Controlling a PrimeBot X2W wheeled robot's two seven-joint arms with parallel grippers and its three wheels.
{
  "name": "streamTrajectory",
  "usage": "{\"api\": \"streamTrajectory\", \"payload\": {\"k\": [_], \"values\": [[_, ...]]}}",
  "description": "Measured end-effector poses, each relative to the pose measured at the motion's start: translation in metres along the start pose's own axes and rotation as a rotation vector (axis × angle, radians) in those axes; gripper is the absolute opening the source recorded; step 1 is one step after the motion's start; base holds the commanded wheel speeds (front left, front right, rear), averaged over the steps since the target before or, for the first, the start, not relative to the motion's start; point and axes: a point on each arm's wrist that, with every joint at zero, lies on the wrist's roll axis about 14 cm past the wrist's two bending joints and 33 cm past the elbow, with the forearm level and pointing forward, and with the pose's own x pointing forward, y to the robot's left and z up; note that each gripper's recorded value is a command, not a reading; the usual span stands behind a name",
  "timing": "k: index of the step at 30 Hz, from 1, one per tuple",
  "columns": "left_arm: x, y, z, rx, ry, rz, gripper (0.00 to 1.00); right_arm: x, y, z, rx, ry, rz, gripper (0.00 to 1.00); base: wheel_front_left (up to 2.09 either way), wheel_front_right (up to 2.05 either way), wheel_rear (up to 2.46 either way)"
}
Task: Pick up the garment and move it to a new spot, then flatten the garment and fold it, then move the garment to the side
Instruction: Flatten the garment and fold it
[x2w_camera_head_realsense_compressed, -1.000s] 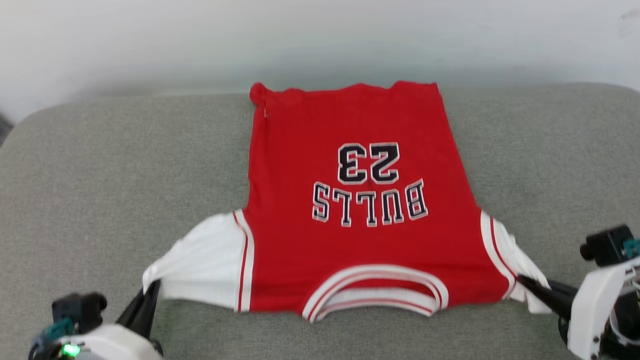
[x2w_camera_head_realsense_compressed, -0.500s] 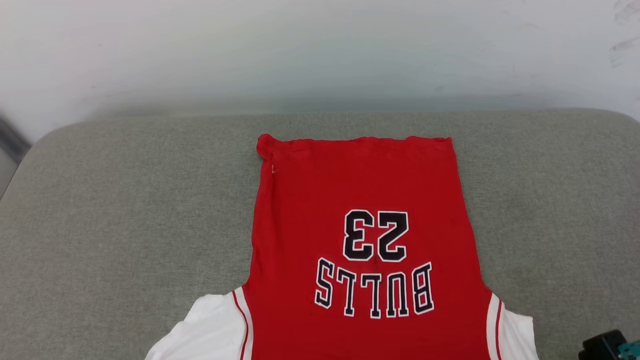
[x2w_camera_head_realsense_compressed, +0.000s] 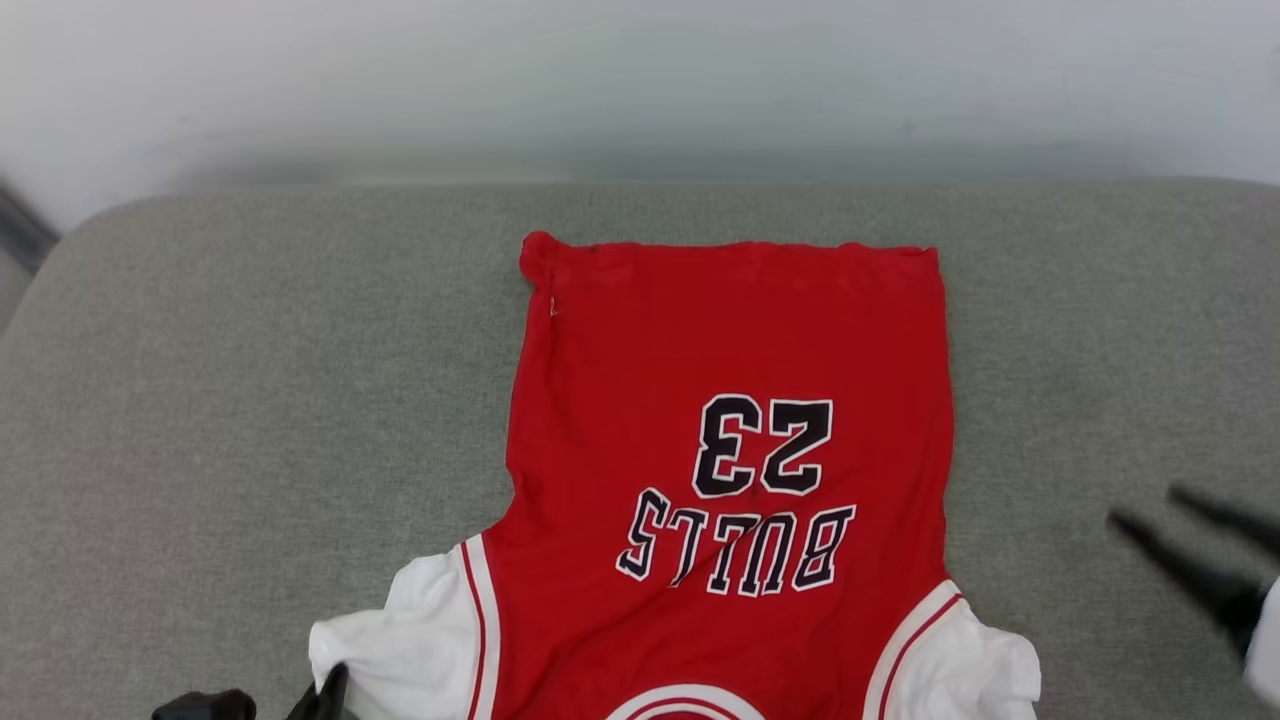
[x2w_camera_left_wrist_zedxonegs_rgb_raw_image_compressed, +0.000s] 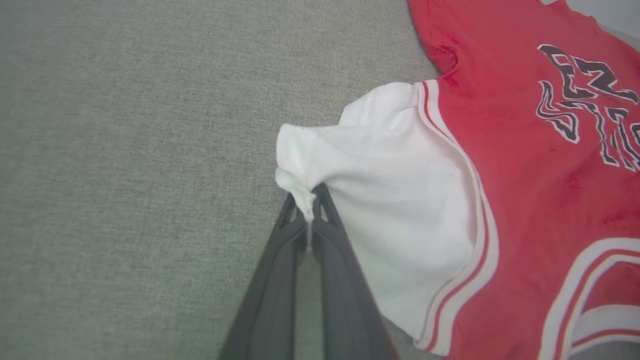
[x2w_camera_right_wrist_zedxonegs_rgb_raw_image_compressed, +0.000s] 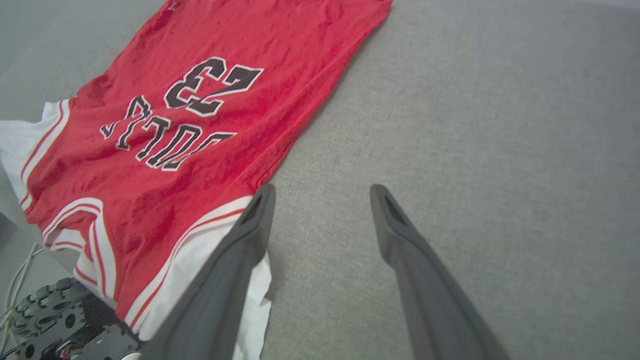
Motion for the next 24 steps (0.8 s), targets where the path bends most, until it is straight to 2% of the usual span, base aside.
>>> {"api": "streamTrajectory", "payload": {"k": [6,9,12,15,21,24], "values": [[0.016,-0.009,0.025,0.029,-0.070,-0.015,0.00,0.010,-0.028,0.118,-0.179,-0.196,-0.073,1.00,0.00,0.00,0.00],[0.026,-0.011,0.035,0.048,-0.093,-0.018,0.00,0.026,-0.035,0.156,-0.251,-0.183,-0.097,1.00,0.00,0.00,0.00],[0.038,-0.015,0.043,0.058,-0.112,-0.027,0.00,0.053,-0.047,0.177,-0.285,-0.103,-0.129,1.00,0.00,0.00,0.00],[0.049,-0.017,0.044,0.066,-0.112,-0.027,0.00,0.090,-0.058,0.178,-0.272,0.043,-0.153,1.00,0.00,0.00,0.00],[0.069,-0.017,0.041,0.074,-0.104,-0.015,0.00,0.166,-0.072,0.145,-0.215,0.366,-0.189,1.00,0.00,0.00,0.00],[0.077,-0.016,0.037,0.076,-0.095,-0.005,0.00,0.203,-0.064,0.126,-0.178,0.446,-0.155,1.00,0.00,0.00,0.00]]}}
